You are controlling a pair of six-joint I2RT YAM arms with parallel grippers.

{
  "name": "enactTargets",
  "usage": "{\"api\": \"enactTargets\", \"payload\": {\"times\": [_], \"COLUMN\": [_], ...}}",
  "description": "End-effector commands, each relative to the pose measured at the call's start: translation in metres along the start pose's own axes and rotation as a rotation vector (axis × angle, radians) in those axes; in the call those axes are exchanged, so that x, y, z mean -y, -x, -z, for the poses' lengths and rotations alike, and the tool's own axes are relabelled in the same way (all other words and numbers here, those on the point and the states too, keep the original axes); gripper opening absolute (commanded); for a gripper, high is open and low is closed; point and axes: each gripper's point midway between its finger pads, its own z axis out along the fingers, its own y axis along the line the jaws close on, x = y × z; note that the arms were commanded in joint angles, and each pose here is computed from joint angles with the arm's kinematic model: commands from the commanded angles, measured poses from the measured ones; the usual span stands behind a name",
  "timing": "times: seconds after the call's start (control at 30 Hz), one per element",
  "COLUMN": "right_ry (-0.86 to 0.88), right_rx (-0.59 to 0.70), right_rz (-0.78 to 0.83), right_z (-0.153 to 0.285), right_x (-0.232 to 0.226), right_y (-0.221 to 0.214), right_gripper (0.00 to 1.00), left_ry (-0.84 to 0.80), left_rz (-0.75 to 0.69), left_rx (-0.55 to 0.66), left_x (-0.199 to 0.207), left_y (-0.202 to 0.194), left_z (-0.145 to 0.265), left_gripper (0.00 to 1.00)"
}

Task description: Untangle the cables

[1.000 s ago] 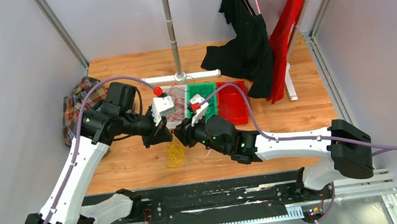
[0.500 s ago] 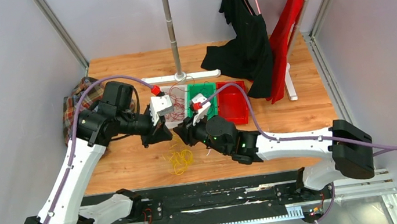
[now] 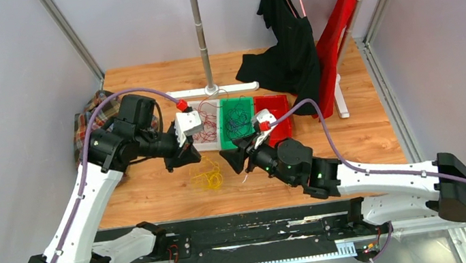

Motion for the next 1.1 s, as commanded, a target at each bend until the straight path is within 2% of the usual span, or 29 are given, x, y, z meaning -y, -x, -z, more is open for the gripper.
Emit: {"api": "enactTargets", "payload": {"times": [0.0, 0.23, 0.7, 1.07], "right_ry": [0.066, 0.113, 0.019, -0.004], "right_rx": [0.010, -0.018, 0.026, 0.110], "right_rz": [0.066, 0.153, 0.226, 0.172], "right_z": [0.009, -0.001, -0.026, -0.040], "right_x": [-0.018, -0.040, -0.033, -0.039], "right_y": [0.008, 0.000, 0.007, 0.021], "right_gripper": [0.55, 0.57, 0.44, 0.49], "left_ry": [0.016, 0.020, -0.009, -0.037], "left_rz": [-0.022, -0.025, -0.033, -0.044], "left_rx": [0.019, 0.028, 0.044, 0.050], "left_x": [-0.002, -0.001, 0.009, 0.016], "left_y": [0.011, 0.014, 0.019, 0.022], "left_z": [0.006, 0.009, 0.014, 0.018], "left_gripper": [0.00, 0.00, 0.00, 0.00]}}
